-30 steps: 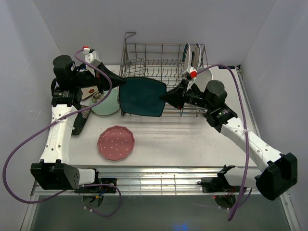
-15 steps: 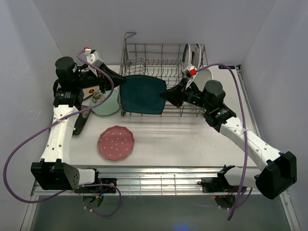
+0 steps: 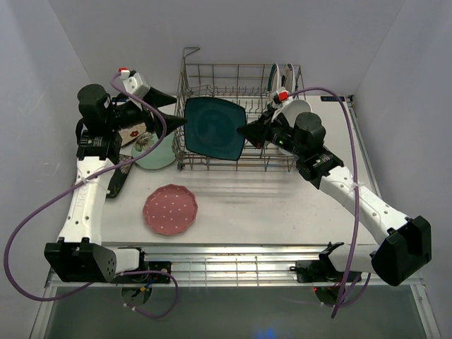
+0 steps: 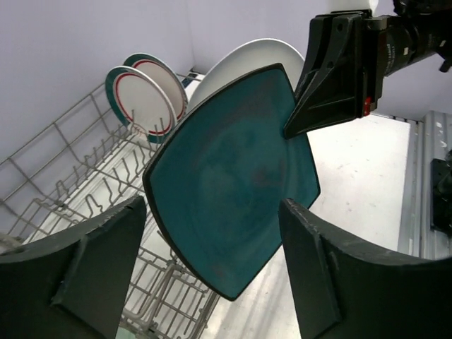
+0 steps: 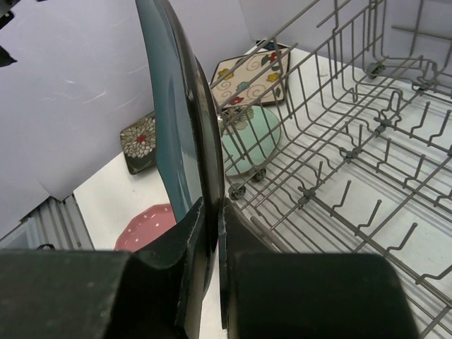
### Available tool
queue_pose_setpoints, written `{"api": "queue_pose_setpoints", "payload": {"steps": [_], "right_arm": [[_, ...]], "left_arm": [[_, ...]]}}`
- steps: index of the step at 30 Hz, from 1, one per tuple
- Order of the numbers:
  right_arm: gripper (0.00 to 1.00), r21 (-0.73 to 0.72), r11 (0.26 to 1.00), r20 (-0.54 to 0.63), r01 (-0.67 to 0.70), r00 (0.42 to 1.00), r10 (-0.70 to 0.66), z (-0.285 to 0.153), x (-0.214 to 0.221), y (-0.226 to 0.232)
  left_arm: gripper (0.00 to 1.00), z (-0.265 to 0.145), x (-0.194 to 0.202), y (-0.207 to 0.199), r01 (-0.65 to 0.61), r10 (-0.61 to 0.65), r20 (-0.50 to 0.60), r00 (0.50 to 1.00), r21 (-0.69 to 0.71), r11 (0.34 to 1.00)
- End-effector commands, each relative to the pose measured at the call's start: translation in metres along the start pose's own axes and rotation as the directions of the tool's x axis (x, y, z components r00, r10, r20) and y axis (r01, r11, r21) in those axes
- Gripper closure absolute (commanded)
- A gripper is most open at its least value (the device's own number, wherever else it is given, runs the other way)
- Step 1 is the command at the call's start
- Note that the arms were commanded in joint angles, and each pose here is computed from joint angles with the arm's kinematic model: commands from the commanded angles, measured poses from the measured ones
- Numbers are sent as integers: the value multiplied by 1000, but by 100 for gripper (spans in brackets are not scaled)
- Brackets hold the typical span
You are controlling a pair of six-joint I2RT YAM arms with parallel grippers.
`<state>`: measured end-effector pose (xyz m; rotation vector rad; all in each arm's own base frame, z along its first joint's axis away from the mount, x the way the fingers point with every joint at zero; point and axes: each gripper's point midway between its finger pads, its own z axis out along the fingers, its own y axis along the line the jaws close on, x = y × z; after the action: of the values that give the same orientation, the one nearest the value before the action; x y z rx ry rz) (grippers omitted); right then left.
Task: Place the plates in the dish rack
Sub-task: Insert the plate into the dish rack.
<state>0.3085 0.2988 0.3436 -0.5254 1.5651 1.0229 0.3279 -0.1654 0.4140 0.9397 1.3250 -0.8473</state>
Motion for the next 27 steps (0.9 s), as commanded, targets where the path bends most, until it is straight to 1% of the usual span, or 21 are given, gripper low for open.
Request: {"api": "queue_pose_setpoints", "payload": {"steps": [1, 2, 3, 4, 6, 13, 14, 17, 18, 22, 24, 25, 27], "right_arm": [[92, -18, 998, 280, 68, 958, -60, -9, -101, 28], [92, 8, 998, 290, 61, 955, -61, -9, -104, 24], [92, 20, 998, 303, 65, 951, -68, -9, -111, 23], [92, 38, 997, 291, 63, 954, -71, -6, -110, 19], [92, 78, 995, 310, 64, 947, -85, -6, -122, 15], [92, 238, 970, 324, 46, 938, -124, 3, -142, -16], [92, 292, 956, 325, 36, 936, -135, 2, -144, -26], [92, 365, 930, 320, 42, 932, -167, 6, -153, -40], [92, 383, 923, 319, 41, 932, -174, 7, -155, -44], [92, 484, 874, 305, 48, 927, -220, 9, -159, -66], [92, 537, 842, 307, 45, 920, -245, 7, -163, -76], [92, 566, 822, 290, 66, 917, -273, 7, -162, -83], [92, 637, 769, 282, 61, 909, -306, 2, -167, -96]], "left_arm": [[13, -12, -35, -6, -90, 94, 41, 995, -95, 991], [12, -14, -37, -6, -93, 98, 43, 994, -112, 989], [9, -16, -39, -6, -95, 102, 46, 994, -129, 987], [6, -20, -46, -7, -109, 119, 56, 991, -164, 981], [3, -22, -45, -8, -107, 119, 56, 991, -184, 977], [2, -31, -43, -6, -76, 94, 54, 994, -269, 960], [2, -32, -41, -5, -69, 87, 52, 995, -278, 958], [2, -34, -33, 1, -51, 70, 49, 996, -317, 947], [2, -34, -28, 2, -9, 28, 54, 998, -327, 945], [2, -38, -16, 11, 33, -9, 64, 998, -385, 922], [2, -40, -11, 14, 48, -20, 72, 997, -412, 910], [2, -43, -6, 16, 52, -20, 77, 997, -437, 898], [2, -45, -2, 17, 58, -22, 84, 996, -456, 888]]}}
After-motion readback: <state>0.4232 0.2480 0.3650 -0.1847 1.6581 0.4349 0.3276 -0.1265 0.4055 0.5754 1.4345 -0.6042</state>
